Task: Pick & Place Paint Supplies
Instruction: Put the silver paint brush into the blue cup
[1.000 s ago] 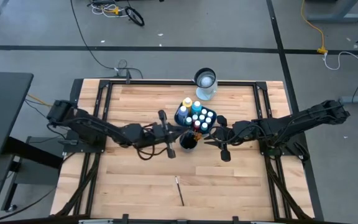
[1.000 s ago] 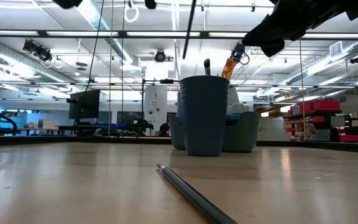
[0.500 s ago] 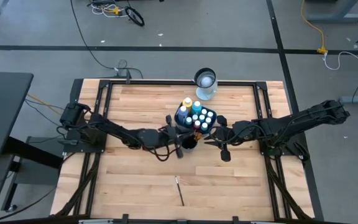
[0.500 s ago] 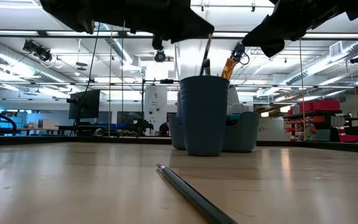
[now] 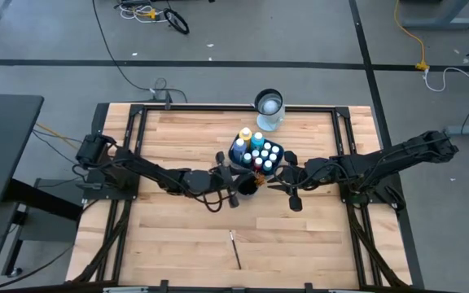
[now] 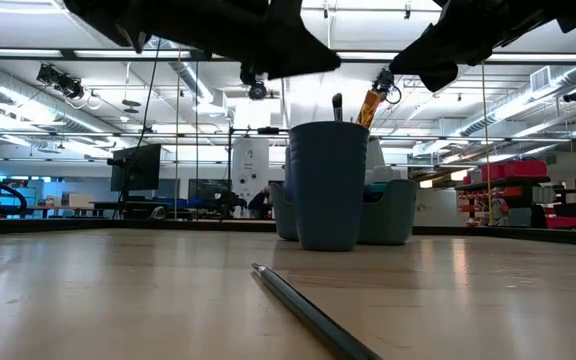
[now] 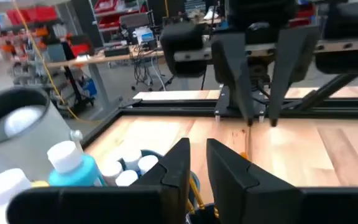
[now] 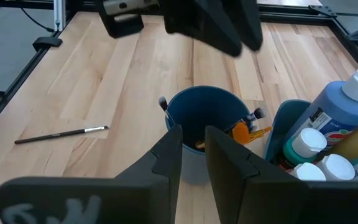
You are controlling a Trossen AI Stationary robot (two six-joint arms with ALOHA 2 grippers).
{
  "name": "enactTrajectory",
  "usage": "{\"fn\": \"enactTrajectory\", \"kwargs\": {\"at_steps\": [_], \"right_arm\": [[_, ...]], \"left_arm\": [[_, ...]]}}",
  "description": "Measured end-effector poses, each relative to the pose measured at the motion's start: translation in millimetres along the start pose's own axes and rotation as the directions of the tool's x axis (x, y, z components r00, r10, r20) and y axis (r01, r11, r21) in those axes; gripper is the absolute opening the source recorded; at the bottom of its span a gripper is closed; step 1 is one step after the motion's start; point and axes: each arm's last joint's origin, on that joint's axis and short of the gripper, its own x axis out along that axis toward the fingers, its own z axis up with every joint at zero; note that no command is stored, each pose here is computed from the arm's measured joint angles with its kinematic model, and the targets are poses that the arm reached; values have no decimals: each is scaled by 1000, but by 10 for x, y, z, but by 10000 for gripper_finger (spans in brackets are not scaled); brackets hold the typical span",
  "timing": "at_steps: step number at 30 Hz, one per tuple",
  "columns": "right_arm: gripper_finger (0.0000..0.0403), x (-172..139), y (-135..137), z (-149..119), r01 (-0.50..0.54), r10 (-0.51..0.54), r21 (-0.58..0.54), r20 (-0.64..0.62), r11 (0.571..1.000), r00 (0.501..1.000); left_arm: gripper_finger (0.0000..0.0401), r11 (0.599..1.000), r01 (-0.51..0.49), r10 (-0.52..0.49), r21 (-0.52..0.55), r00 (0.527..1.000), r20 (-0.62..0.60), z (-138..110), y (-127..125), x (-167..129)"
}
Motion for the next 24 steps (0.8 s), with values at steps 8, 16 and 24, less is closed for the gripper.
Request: {"fn": "enactTrajectory", "kwargs": {"at_steps": [8,16,24], "right_arm": [[72,0,0,0,0,0,0,0,1000,1000],[72,0,0,1,0,0,0,1,1000,1000],[72,0,1,1,0,0,0,2,1000,1000]], "left_arm": [[119,982,131,-117,137,988,-101,162,-71,-276],[180,840,527,-534,-125,765,-359,-100,-196,-383],[185,667,720,-721,-191,560,-408,-559,-498,-297]]}}
